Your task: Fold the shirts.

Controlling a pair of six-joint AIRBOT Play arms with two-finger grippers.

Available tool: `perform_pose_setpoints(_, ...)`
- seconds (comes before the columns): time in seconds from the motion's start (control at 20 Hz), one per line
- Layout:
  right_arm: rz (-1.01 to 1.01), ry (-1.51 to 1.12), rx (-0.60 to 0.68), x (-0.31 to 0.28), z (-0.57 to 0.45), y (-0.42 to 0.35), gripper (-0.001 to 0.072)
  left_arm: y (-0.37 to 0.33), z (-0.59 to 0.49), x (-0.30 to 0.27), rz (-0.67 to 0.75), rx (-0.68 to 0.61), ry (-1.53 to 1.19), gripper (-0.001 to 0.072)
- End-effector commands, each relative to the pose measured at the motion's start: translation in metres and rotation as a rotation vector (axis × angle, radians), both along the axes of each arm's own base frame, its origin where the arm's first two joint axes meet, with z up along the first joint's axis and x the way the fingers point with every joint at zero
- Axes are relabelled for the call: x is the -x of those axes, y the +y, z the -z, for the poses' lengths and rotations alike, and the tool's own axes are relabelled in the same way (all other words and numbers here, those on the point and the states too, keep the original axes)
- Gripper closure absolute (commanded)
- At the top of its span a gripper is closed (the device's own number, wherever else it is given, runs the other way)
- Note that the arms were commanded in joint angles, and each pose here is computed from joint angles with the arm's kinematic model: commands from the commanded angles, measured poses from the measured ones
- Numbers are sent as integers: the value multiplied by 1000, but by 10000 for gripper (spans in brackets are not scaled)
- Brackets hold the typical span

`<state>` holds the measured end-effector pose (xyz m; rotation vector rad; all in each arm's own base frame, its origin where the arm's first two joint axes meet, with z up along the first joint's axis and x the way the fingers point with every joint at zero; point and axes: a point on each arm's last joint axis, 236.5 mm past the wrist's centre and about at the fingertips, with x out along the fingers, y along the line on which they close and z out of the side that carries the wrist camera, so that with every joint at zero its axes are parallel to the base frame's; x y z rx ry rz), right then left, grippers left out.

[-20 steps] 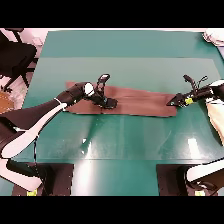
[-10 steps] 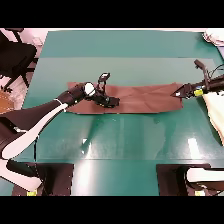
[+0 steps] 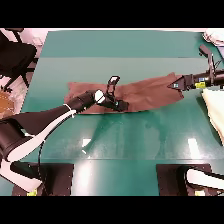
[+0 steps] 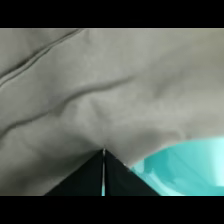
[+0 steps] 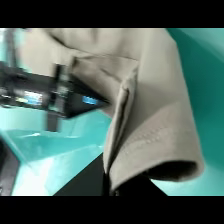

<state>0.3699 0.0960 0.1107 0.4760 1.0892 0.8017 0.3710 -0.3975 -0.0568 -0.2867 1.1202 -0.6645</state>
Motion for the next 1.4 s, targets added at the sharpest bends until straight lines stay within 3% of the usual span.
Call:
perform_pose_setpoints(0.0,-58,-11,-38,9,-25,22,692,-6,1,-5,-35,29,-2,688)
perform_pose_setpoints(1.1,-126,-50,-34,13,-66,61,692,-135,-27,36,62,210,-13,687)
perform_pose_setpoints(1.35,-112,-60,-33,9,-67,60,692,-128,-27,44,181,150,1,687)
